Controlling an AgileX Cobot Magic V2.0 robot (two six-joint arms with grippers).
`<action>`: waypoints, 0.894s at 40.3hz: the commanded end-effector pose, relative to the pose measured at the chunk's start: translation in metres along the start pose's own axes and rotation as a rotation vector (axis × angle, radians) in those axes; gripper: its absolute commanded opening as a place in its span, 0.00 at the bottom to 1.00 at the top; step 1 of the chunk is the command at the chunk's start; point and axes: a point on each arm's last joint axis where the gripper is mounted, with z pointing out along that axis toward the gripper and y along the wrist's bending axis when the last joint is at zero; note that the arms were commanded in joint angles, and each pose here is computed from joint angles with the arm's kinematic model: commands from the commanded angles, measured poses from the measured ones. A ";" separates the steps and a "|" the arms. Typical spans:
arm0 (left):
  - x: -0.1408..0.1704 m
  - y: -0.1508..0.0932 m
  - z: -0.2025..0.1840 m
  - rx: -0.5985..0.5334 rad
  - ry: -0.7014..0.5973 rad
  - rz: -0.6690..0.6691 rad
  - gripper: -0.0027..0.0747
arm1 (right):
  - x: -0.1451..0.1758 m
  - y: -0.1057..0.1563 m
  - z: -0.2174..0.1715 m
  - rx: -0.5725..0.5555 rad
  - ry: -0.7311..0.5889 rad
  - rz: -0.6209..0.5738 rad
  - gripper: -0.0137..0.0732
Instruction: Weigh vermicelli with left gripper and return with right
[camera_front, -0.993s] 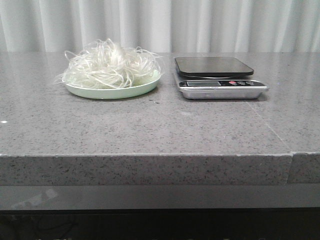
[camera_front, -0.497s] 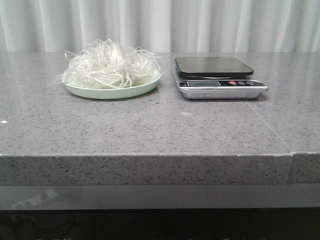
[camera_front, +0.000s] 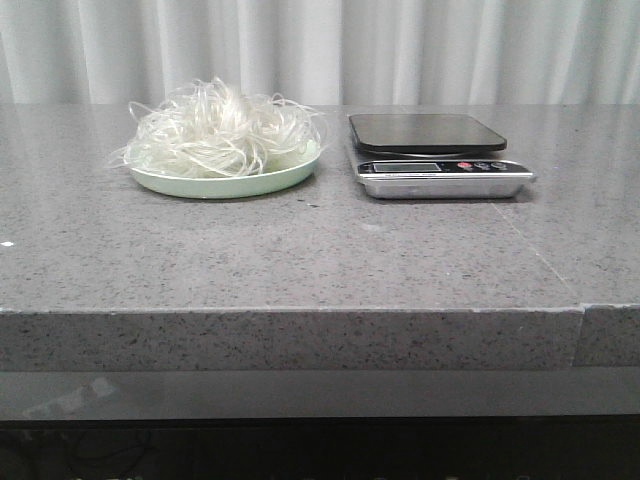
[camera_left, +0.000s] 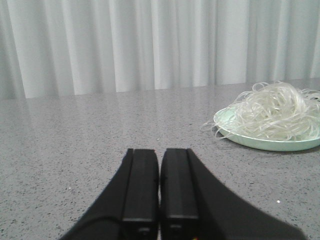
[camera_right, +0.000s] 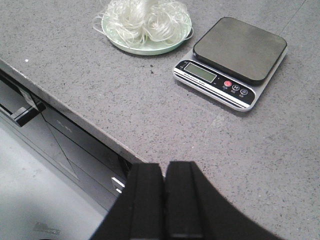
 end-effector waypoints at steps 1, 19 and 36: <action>0.005 0.000 -0.001 -0.001 -0.061 -0.017 0.23 | -0.011 -0.001 -0.004 0.015 -0.082 -0.012 0.33; 0.005 0.000 -0.001 -0.001 -0.061 -0.017 0.24 | -0.011 -0.001 -0.004 0.015 -0.082 -0.012 0.33; 0.005 0.000 -0.001 -0.001 -0.061 -0.017 0.24 | 0.056 -0.019 0.005 0.335 -0.255 0.106 0.33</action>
